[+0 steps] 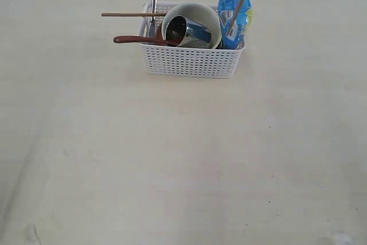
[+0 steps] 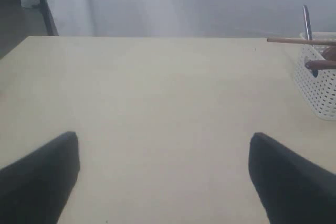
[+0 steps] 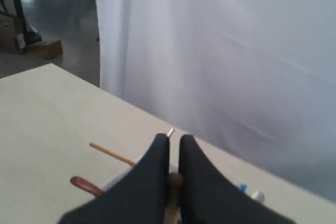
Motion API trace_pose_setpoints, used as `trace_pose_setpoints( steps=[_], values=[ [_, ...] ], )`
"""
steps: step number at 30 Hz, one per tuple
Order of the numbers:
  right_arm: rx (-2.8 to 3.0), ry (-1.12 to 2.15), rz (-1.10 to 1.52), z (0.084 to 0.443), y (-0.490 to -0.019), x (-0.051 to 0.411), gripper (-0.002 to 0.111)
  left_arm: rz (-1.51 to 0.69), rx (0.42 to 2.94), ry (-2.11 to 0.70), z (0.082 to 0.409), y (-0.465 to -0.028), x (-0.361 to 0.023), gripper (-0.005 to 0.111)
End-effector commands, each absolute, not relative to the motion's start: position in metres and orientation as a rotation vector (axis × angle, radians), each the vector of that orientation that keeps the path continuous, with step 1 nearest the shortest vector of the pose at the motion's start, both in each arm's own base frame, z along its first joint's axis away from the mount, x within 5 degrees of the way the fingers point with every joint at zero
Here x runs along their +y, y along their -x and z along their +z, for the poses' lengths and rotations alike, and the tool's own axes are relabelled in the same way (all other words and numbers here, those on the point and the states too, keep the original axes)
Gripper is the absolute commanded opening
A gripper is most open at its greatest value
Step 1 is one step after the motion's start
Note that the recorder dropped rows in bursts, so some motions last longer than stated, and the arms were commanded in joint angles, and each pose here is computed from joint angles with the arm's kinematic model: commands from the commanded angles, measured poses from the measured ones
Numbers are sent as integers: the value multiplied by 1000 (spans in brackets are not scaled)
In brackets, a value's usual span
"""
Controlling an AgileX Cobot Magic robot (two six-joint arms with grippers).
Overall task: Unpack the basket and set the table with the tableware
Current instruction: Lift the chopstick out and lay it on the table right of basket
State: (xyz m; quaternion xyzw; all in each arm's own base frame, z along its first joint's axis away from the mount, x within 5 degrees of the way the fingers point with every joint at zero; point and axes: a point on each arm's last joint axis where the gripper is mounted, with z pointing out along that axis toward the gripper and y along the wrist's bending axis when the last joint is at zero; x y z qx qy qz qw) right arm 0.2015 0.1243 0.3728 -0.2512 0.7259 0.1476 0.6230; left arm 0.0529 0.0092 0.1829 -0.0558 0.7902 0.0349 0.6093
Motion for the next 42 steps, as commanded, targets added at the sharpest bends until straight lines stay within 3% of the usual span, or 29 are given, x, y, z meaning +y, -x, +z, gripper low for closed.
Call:
trace_pose_setpoints(
  steps=[1,5,10,22,31,42],
  values=[
    [1979,357,351,383,-211,84,0,79,1819,134,183,-53,9,81],
    [2219,131,303,374,-226,50,0,79,1819,134,183,-53,9,81],
    [2491,-58,296,334,-248,32,0,79,1819,134,183,-53,9,81],
    [2809,67,299,233,-291,74,0,79,1819,134,183,-53,9,81],
    [2891,50,222,168,-320,74,0,79,1819,134,183,-53,9,81],
    [2976,75,197,131,-325,77,0,79,1819,134,183,-53,9,81]
  ],
)
